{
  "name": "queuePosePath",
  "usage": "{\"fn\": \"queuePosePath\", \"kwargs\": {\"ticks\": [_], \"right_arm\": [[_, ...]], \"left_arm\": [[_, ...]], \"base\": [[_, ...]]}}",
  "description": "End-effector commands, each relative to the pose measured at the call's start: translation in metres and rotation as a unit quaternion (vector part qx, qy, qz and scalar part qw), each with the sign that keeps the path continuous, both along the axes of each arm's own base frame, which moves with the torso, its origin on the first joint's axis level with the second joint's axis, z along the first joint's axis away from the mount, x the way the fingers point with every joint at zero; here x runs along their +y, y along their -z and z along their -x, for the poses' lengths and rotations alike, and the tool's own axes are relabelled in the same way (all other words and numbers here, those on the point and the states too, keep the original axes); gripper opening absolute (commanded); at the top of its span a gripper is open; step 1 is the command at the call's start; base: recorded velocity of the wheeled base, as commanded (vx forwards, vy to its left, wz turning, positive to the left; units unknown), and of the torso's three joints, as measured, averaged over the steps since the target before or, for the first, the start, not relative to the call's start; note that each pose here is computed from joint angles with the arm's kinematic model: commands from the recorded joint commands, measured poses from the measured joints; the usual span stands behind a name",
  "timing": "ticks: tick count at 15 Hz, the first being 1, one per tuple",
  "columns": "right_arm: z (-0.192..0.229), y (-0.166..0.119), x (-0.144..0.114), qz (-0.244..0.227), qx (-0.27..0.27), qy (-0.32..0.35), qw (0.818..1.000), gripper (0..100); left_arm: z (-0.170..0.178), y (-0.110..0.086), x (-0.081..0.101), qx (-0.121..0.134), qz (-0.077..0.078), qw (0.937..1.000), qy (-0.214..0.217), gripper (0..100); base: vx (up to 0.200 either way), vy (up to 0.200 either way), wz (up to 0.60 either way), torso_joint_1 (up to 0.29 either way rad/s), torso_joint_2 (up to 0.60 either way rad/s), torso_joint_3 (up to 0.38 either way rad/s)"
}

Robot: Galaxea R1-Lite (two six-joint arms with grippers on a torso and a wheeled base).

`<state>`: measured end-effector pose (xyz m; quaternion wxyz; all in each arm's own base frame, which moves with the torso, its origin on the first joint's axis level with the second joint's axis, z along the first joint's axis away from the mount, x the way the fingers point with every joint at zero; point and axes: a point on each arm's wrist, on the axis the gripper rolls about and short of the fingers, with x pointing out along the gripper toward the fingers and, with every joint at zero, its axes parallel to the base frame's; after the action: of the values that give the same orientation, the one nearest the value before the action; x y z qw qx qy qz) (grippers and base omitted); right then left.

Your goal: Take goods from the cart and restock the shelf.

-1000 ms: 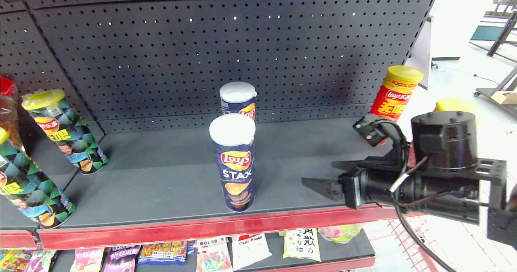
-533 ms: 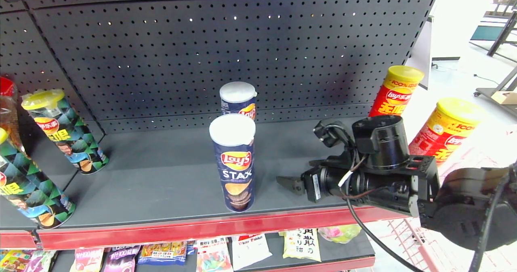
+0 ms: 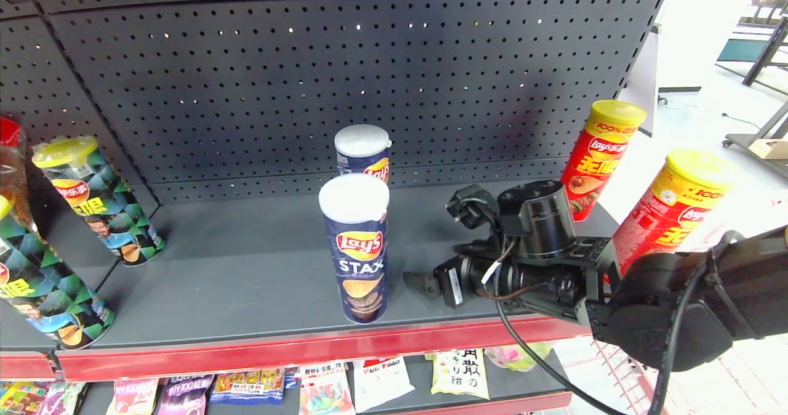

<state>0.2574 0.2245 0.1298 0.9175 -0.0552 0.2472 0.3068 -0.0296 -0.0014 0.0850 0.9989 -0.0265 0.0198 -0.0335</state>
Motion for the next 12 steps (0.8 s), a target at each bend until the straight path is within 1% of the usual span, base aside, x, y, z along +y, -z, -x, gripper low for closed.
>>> {"fn": "queuePosePath", "kwargs": {"ticks": [1,5,12], "right_arm": [[0.002,0.004,0.007,0.004,0.004,-0.009,1.000,100],[0.003,0.005,0.021,0.003,0.001,-0.021,1.000,100],[0.005,0.006,0.027,0.004,0.000,-0.027,1.000,100]], "left_arm": [[0.000,0.000,0.000,0.001,0.000,1.0000,0.000,100],[0.000,0.000,0.000,0.000,0.000,1.0000,0.000,100],[0.000,0.000,0.000,0.000,0.000,1.0000,0.000,100]], "base": [[0.000,0.000,0.00,0.000,0.00,0.000],[0.000,0.000,0.00,0.000,0.00,0.000],[0.000,0.000,0.00,0.000,0.00,0.000]]}}
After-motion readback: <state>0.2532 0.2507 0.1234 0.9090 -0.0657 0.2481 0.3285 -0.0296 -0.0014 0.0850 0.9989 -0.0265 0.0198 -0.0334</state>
